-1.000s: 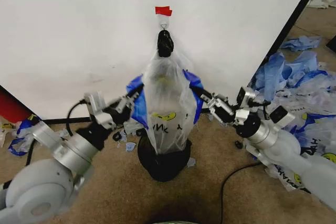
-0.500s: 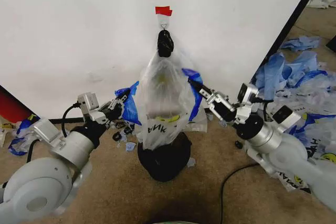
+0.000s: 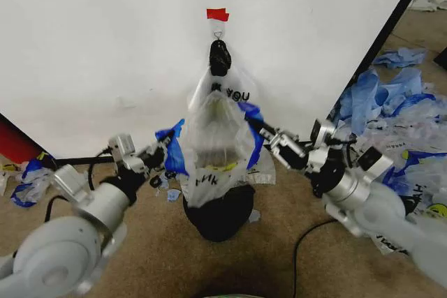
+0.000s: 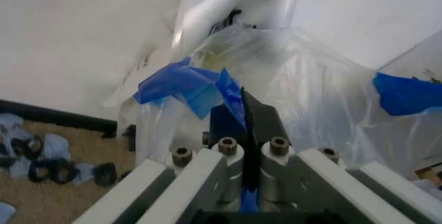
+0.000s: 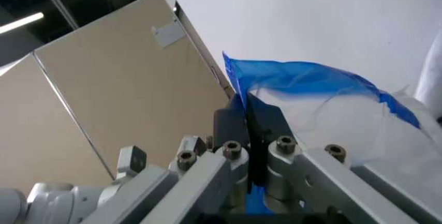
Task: Pick up the garbage bag from the wall and place it over the trash bin.
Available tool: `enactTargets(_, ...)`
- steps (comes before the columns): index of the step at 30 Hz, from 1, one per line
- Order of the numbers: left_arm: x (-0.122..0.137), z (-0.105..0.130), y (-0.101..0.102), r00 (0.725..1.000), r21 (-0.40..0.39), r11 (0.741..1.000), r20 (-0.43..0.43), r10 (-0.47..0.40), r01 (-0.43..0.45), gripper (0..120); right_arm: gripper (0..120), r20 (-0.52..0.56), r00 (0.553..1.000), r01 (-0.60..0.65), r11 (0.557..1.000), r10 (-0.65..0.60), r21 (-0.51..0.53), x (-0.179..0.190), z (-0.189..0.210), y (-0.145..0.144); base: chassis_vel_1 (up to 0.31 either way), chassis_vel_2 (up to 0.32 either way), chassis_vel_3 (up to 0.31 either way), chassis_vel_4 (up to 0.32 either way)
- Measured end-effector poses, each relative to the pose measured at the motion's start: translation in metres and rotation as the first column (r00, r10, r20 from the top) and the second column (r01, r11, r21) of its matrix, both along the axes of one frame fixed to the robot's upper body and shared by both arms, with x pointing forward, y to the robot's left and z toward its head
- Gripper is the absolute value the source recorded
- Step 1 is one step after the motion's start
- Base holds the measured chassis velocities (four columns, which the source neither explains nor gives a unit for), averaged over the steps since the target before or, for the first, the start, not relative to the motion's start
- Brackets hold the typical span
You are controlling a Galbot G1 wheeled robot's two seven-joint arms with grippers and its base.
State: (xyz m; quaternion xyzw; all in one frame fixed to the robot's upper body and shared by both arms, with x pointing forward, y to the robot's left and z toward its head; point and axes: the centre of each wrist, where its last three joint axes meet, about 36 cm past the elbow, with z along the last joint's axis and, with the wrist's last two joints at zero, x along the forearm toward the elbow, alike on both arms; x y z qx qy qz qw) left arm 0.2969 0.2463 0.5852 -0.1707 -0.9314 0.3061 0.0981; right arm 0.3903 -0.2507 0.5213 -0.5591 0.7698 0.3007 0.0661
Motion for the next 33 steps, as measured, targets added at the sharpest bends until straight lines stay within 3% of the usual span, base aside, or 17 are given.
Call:
enactTargets(15, 0.000, -0.001, -0.001, 0.996, 0.036, 0.999, 0.092, -0.003, 0.000, 0, 0, -0.093, 0.996, -0.009, 0.999, 0.014, 0.054, 0.009, -0.043, 0.033, 0.000, 0.000, 0.000, 0.000)
enactTargets(26, -0.004, -0.015, -0.006, 0.999, 0.007, 1.000, 0.051, -0.010, 0.009, 0, 0, -0.117, 0.993, 0.015, 0.999, -0.011, 0.040, 0.011, -0.074, 0.033, 0.000, 0.000, 0.000, 0.000)
enactTargets(33, -0.005, -0.026, -0.008, 1.000, -0.012, 1.000, 0.005, -0.014, 0.014, 0, 0, -0.109, 0.993, 0.041, 0.998, -0.037, 0.037, 0.012, -0.073, 0.029, 0.000, 0.000, 0.000, 0.000)
